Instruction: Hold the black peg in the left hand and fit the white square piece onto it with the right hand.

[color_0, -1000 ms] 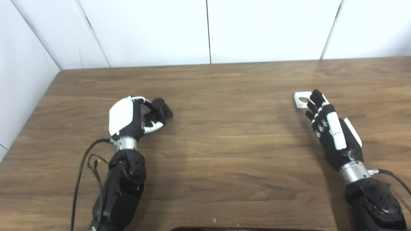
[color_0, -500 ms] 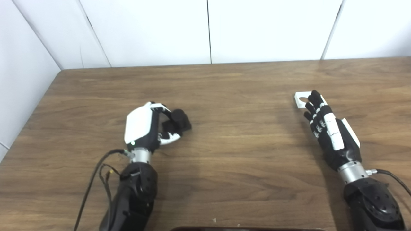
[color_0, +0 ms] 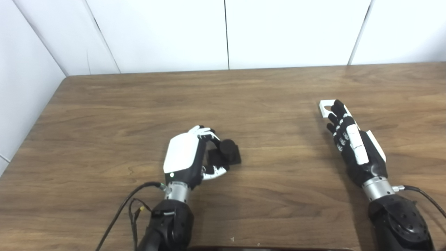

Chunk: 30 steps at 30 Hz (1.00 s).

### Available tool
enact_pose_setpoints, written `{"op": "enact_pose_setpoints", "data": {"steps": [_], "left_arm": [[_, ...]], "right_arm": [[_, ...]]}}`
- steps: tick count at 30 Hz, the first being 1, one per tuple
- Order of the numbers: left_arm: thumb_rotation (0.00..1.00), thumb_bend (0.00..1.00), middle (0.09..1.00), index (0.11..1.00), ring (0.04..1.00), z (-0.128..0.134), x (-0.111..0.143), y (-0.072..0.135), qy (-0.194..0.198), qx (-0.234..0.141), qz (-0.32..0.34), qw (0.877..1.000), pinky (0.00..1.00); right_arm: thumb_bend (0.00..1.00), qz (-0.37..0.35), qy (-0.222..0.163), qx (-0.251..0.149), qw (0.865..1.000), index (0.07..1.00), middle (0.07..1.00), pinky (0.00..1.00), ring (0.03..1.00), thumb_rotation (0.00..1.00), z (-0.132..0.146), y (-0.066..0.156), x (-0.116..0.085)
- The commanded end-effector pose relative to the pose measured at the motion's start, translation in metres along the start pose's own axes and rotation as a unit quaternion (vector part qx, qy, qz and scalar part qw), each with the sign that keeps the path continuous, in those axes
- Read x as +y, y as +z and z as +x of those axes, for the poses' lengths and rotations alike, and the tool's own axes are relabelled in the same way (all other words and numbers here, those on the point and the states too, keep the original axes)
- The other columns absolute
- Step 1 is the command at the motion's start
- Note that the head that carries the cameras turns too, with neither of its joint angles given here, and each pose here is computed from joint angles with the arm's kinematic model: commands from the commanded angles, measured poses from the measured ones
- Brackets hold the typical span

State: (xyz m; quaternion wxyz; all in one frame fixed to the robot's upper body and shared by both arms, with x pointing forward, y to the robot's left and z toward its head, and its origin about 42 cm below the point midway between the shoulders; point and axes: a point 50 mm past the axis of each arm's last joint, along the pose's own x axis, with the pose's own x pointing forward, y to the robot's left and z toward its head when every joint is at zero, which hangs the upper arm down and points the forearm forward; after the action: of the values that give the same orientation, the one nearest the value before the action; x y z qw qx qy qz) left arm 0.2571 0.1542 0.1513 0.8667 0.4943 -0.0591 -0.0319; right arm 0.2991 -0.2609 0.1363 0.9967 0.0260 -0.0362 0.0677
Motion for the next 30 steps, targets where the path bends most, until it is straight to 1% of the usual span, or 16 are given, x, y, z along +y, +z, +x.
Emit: {"op": "enact_pose_setpoints", "data": {"steps": [1, 4, 7, 10, 13, 20, 23, 25, 26, 28, 29, 30], "left_arm": [[0.08, 0.52, 0.801, 0.484, 0.894, -0.005, -0.002, 0.014, -0.002, -0.021, -0.006, 1.0, 0.78], [0.07, 0.52, 0.803, 0.484, 0.898, -0.014, -0.01, 0.02, -0.01, -0.02, -0.02, 1.0, 0.74], [0.07, 0.52, 0.805, 0.484, 0.908, -0.02, -0.015, 0.024, -0.017, -0.022, -0.03, 0.999, 0.76], [0.07, 0.52, 0.803, 0.485, 0.907, -0.026, -0.018, 0.028, -0.023, -0.025, -0.035, 0.999, 0.8], [0.08, 0.52, 0.802, 0.485, 0.902, -0.032, -0.022, 0.03, -0.033, -0.032, -0.029, 0.999, 0.83], [0.08, 0.52, 0.795, 0.485, 0.885, -0.036, -0.024, 0.031, -0.035, -0.038, -0.016, 0.999, 0.83], [0.08, 0.52, 0.795, 0.485, 0.882, -0.035, -0.025, 0.031, -0.034, -0.038, -0.012, 0.999, 0.82], [0.08, 0.52, 0.796, 0.485, 0.882, -0.034, -0.025, 0.031, -0.034, -0.037, -0.014, 0.999, 0.81], [0.08, 0.52, 0.796, 0.485, 0.883, -0.033, -0.025, 0.031, -0.033, -0.035, -0.016, 0.999, 0.81], [0.08, 0.52, 0.798, 0.485, 0.885, -0.032, -0.026, 0.031, -0.033, -0.034, -0.019, 0.999, 0.82], [0.08, 0.52, 0.798, 0.485, 0.886, -0.032, -0.026, 0.031, -0.033, -0.034, -0.02, 0.999, 0.82], [0.08, 0.52, 0.798, 0.485, 0.886, -0.031, -0.026, 0.032, -0.033, -0.035, -0.019, 0.999, 0.82]], "right_arm": [[0.58, -0.002, 0.005, -0.036, 0.999, 0.986, 1.0, 1.0, 1.0, 0.87, 0.007, 0.018, 0.003], [0.57, -0.003, 0.006, -0.036, 0.999, 0.99, 1.0, 1.0, 1.0, 0.87, 0.007, 0.018, 0.002], [0.56, 0.0, 0.006, -0.036, 0.999, 0.991, 1.0, 1.0, 1.0, 0.87, 0.006, 0.019, 0.003], [0.56, -0.001, 0.007, -0.036, 0.999, 0.99, 1.0, 1.0, 1.0, 0.87, 0.006, 0.019, 0.003], [0.55, -0.005, 0.008, -0.036, 0.999, 0.991, 1.0, 1.0, 1.0, 0.88, 0.007, 0.02, 0.003], [0.56, -0.004, 0.008, -0.036, 0.999, 0.993, 1.0, 1.0, 1.0, 0.87, 0.007, 0.022, 0.003], [0.53, -0.006, 0.006, -0.04, 0.999, 0.995, 1.0, 1.0, 1.0, 0.85, 0.007, 0.023, 0.001], [0.53, -0.004, 0.0, -0.044, 0.999, 0.985, 0.993, 0.95, 0.989, 0.79, 0.008, 0.025, -0.002], [0.55, -0.004, -0.005, -0.045, 0.999, 0.962, 0.976, 0.89, 0.958, 0.71, 0.009, 0.028, -0.004], [0.57, -0.005, -0.012, -0.051, 0.999, 0.932, 0.954, 0.83, 0.922, 0.63, 0.01, 0.033, -0.007], [0.57, -0.005, -0.015, -0.054, 0.998, 0.917, 0.941, 0.81, 0.906, 0.59, 0.011, 0.035, -0.008], [0.57, -0.009, -0.018, -0.058, 0.998, 0.908, 0.934, 0.8, 0.899, 0.57, 0.012, 0.038, -0.01]]}}
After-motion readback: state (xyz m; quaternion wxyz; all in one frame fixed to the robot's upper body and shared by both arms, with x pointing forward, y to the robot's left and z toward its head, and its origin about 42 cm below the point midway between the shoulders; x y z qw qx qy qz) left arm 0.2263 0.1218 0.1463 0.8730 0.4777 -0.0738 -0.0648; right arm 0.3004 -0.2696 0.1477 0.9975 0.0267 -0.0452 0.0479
